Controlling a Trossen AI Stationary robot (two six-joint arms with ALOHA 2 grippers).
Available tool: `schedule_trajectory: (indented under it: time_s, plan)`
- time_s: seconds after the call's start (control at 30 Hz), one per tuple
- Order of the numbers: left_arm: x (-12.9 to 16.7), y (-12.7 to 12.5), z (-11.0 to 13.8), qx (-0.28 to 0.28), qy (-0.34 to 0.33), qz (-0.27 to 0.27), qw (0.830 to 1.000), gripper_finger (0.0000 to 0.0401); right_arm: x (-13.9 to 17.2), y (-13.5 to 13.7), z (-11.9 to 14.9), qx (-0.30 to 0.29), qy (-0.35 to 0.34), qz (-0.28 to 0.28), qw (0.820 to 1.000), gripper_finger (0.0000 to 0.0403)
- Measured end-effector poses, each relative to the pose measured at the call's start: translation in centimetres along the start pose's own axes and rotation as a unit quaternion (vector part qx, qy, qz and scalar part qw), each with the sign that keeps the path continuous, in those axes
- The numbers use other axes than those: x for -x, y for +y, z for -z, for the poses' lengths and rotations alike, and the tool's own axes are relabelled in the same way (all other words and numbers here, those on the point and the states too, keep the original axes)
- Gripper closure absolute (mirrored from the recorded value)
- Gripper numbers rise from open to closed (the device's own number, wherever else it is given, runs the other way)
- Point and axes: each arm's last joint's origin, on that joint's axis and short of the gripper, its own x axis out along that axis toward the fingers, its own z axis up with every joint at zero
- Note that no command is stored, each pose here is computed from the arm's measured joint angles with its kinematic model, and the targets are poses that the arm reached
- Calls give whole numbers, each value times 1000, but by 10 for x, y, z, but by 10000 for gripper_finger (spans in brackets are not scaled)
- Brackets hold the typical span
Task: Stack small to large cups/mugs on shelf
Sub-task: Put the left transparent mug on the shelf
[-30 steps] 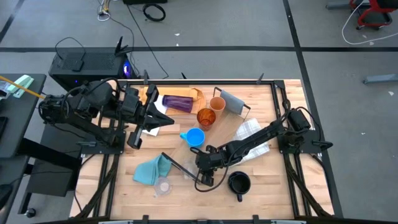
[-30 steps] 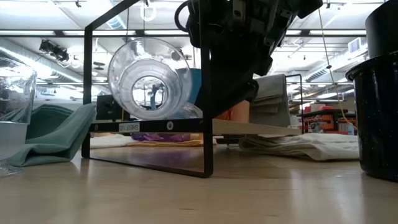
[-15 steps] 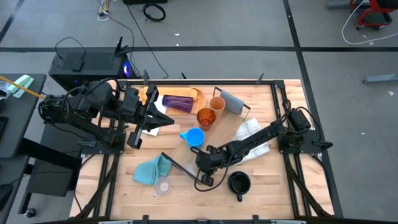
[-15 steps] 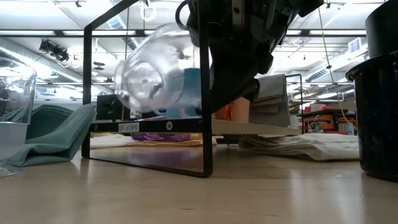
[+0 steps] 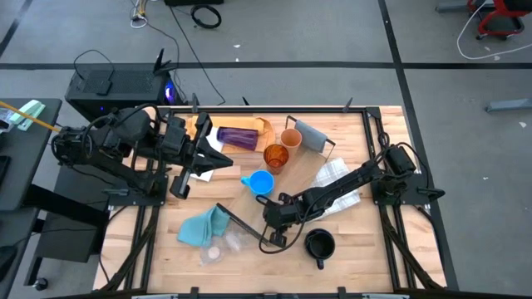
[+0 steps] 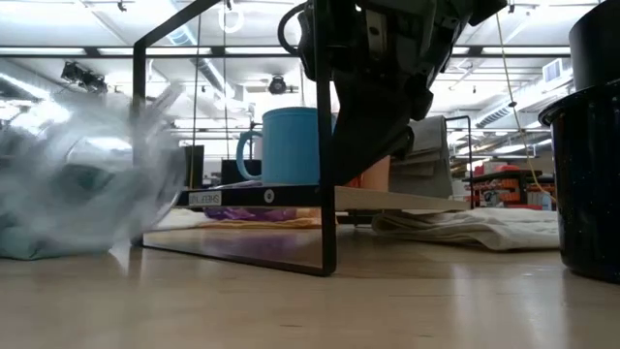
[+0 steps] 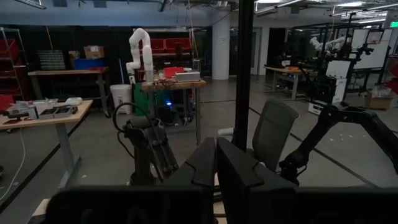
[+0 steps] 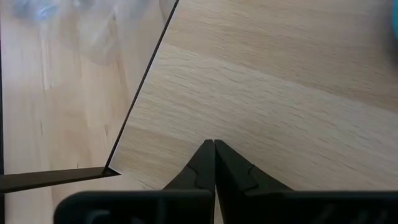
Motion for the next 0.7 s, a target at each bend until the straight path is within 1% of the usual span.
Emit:
schedule_trajectory:
  time_s: [0.13, 0.23, 0.37, 0.5, 0.63, 0.7]
  plan:
    - [0, 0, 1, 0, 5, 0, 1000, 393, 1, 0, 0, 4, 1, 1, 1000, 393]
    - [0, 0, 1, 0, 7, 0, 1000, 394, 3, 0, 0, 5, 1, -2, 1000, 390]
    - [0, 0, 2, 3, 8, 0, 1000, 380, 11, 0, 0, 20, 7, -4, 1000, 378]
    - [0, 0, 2, 4, 10, 0, 1000, 364, 34, -1, -7, 18, -6, -8, 1000, 363]
    - [0, 0, 4, 4, 20, 0, 1000, 359, 62, -5, -8, 18, -14, 16, 1000, 356]
    - [0, 0, 4, 4, 22, 0, 1000, 360, 79, -6, -10, 15, -29, 21, 999, 355]
